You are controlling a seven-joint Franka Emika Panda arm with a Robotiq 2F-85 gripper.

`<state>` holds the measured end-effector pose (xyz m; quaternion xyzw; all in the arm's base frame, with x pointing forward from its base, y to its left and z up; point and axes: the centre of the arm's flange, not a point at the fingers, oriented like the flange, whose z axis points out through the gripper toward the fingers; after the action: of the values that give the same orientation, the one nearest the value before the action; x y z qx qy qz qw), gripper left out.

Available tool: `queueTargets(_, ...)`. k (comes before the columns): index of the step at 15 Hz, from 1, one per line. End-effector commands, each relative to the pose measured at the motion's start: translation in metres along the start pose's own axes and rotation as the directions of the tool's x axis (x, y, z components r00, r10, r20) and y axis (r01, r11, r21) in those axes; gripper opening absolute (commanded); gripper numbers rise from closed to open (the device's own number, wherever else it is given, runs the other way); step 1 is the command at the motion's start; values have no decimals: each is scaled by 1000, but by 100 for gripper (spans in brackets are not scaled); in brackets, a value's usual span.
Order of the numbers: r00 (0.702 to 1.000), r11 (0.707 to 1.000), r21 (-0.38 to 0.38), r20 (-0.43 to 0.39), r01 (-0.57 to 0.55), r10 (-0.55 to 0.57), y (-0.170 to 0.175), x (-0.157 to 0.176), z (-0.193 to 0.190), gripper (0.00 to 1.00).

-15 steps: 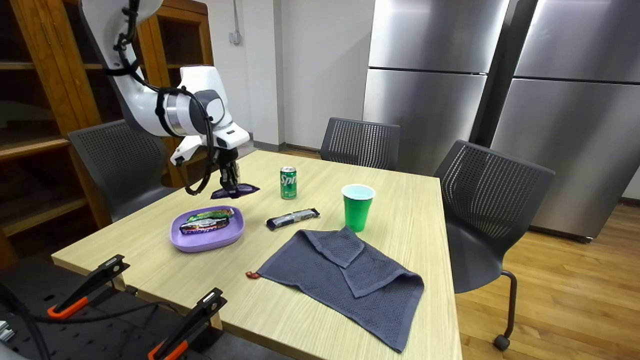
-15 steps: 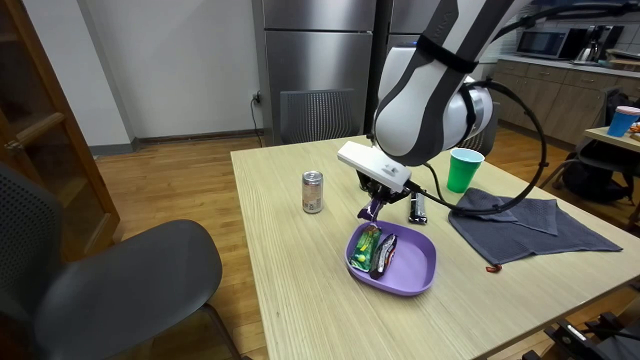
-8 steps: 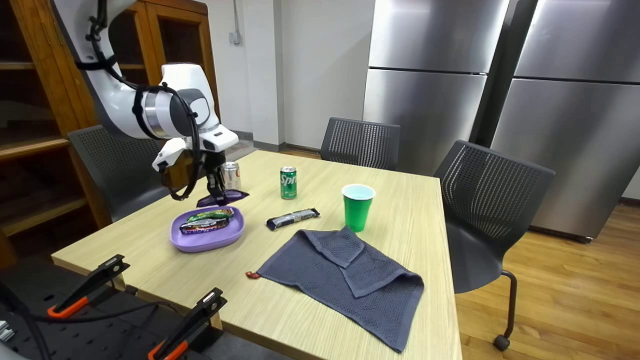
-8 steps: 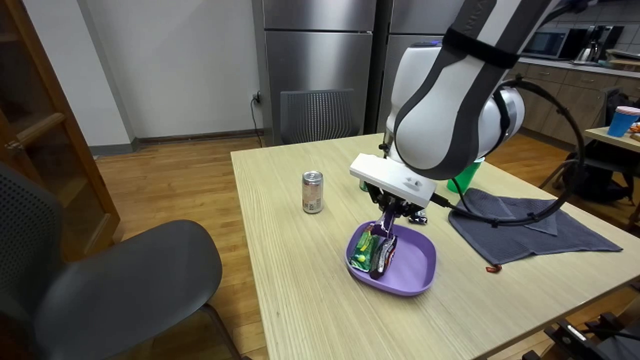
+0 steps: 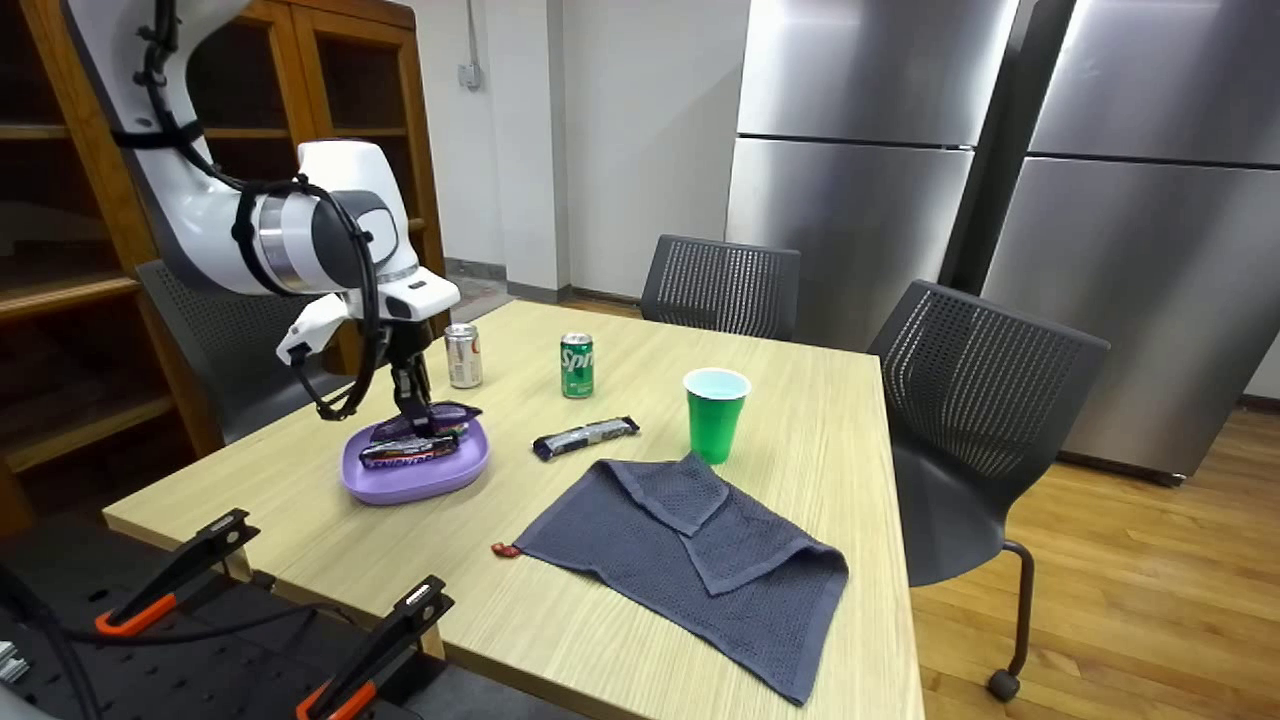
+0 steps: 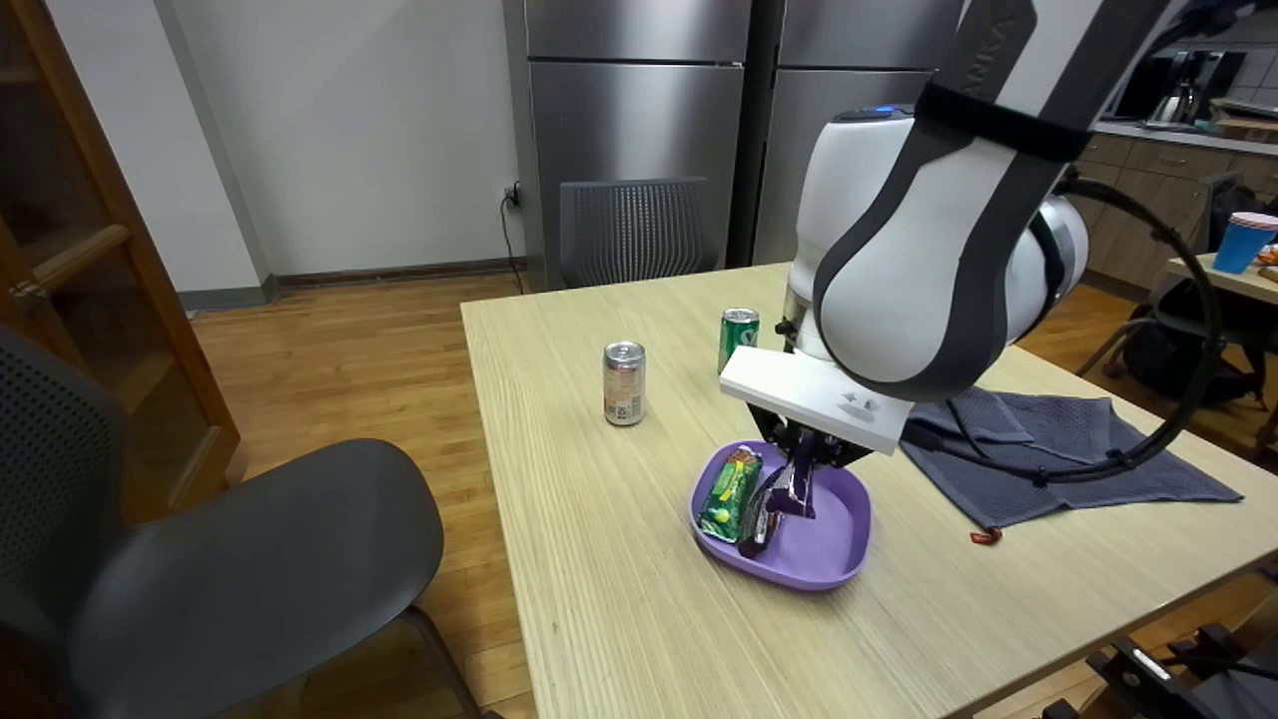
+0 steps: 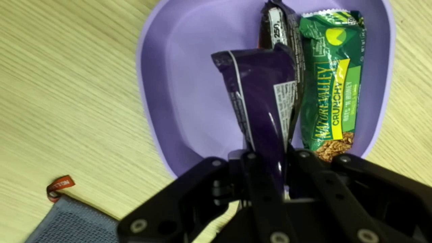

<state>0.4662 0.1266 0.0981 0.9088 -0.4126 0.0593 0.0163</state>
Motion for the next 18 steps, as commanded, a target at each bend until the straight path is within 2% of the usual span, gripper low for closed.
queueTargets(1, 1000, 1000, -2, 1, 29, -29, 7, -6, -9, 4)
queueTargets(15, 998, 998, -21, 7, 57, -57, 7, -14, -4, 4)
queueTargets(16, 998, 998, -22, 8, 57, -57, 7, -14, -4, 11)
queueTargets(17, 998, 998, -23, 8, 58, -57, 8, -14, -4, 39)
queueTargets(18, 998, 998, -23, 7, 56, -55, 8, -14, -4, 39)
